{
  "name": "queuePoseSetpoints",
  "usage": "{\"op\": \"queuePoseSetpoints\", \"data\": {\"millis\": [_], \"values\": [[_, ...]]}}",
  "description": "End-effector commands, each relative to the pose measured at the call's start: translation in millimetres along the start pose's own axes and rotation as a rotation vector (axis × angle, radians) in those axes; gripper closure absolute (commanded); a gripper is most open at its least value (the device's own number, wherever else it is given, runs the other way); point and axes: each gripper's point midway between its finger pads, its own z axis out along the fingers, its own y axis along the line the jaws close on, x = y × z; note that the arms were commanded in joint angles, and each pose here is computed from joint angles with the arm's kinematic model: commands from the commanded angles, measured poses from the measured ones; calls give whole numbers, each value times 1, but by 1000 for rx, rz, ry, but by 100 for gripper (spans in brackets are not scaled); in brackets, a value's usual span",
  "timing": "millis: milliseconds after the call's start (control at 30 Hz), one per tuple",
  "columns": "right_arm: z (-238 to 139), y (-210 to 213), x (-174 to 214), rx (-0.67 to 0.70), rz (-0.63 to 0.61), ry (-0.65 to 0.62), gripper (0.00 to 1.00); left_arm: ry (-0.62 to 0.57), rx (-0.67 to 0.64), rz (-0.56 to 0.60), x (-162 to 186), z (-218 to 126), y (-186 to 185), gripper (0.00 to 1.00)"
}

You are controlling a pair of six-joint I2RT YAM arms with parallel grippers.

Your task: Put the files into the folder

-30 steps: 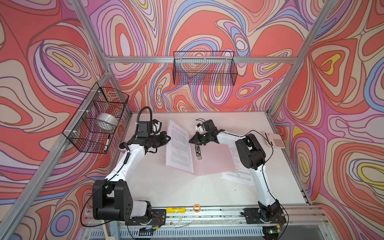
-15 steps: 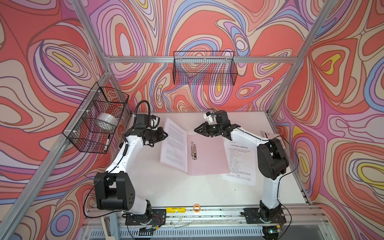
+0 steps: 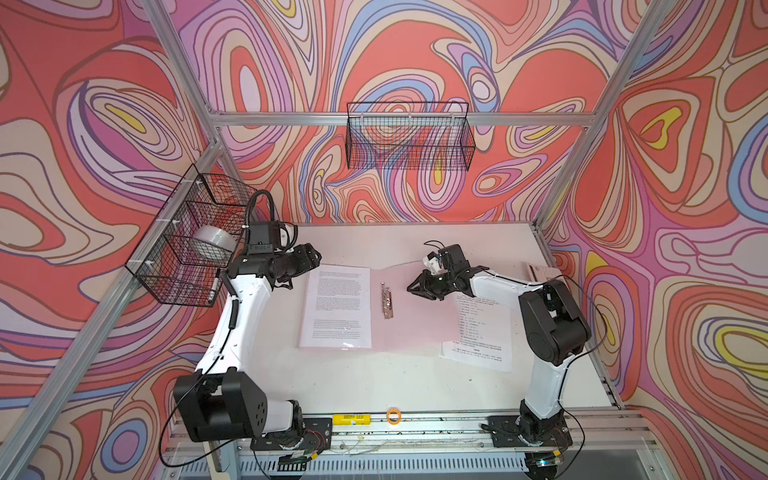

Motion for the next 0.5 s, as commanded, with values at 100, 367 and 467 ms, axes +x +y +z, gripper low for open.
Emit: {"op": "queuePoseSetpoints", "data": {"millis": [100,367,467], "values": [[-54,-6,-4,102,-38,-134,69,-17,173,89,28,3,-83,28],[-101,-27,6,280,-55,-228,65,117,324,200,83,66,-161,30],[-103,-34,10,303,-48,-225,65,182,356,226,109,91,-181,31]]}}
